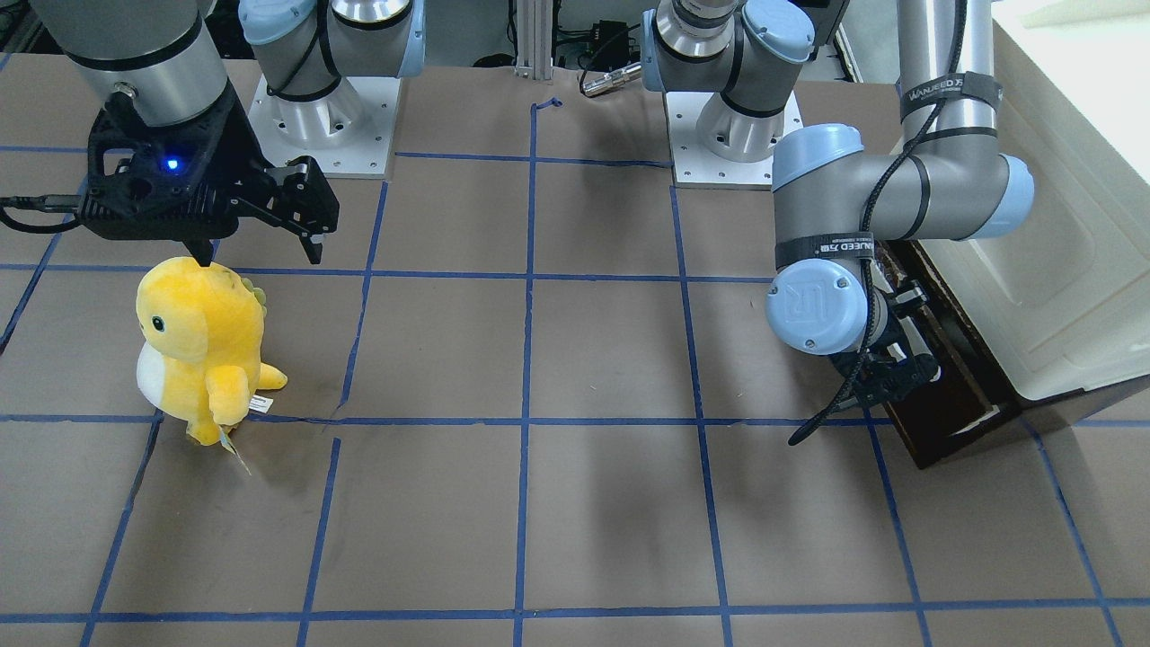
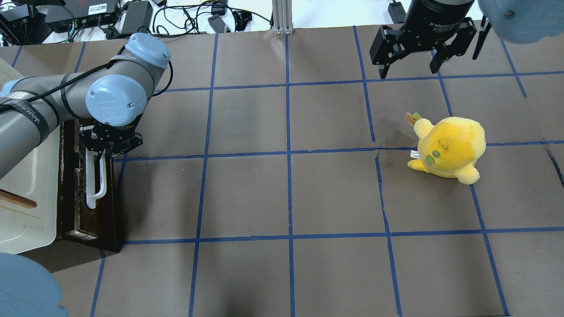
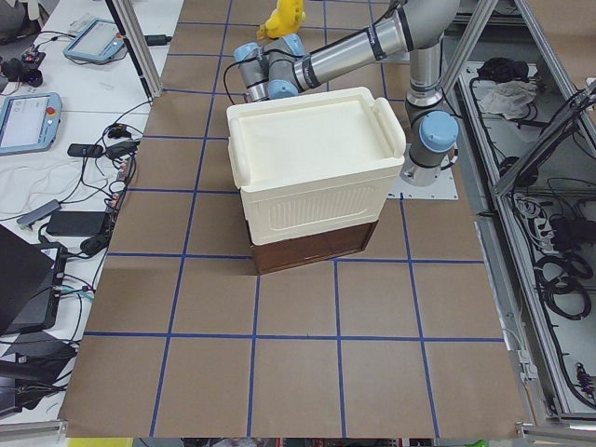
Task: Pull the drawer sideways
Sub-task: 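Pull the handle with the left gripper, sliding the drawer out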
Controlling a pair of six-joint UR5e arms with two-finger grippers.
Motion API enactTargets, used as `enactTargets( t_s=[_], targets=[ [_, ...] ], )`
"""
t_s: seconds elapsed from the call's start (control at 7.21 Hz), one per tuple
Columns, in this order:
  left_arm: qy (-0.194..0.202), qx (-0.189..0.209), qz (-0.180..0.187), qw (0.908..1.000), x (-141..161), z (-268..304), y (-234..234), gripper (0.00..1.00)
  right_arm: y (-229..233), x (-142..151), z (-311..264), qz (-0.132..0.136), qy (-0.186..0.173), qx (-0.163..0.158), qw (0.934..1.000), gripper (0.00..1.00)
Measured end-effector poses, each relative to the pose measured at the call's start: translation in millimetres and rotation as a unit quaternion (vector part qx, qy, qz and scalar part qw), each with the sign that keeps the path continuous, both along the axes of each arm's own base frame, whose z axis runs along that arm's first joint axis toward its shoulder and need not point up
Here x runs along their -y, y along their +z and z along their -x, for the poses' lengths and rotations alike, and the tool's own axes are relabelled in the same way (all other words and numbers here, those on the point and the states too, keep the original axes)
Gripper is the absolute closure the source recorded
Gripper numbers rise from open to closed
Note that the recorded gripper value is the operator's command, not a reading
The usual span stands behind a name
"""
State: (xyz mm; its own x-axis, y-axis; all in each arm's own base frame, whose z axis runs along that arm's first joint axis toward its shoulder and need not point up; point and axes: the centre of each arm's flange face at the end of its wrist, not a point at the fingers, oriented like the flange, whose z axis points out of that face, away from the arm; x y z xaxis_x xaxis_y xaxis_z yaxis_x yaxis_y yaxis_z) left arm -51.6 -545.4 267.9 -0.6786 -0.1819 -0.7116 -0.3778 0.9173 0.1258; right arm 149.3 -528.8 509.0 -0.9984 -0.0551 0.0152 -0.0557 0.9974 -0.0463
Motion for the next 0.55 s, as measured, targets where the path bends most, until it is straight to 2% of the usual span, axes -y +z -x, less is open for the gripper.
enactTargets(
  t_s=[0.55],
  targets=[
    [-0.001, 0.001, 0.0, 1.0, -0.6, 13.5, 0.3, 1.0, 0.0, 0.0, 0.0, 0.0, 0.0, 0.0, 1.0, 0.0]
  ],
)
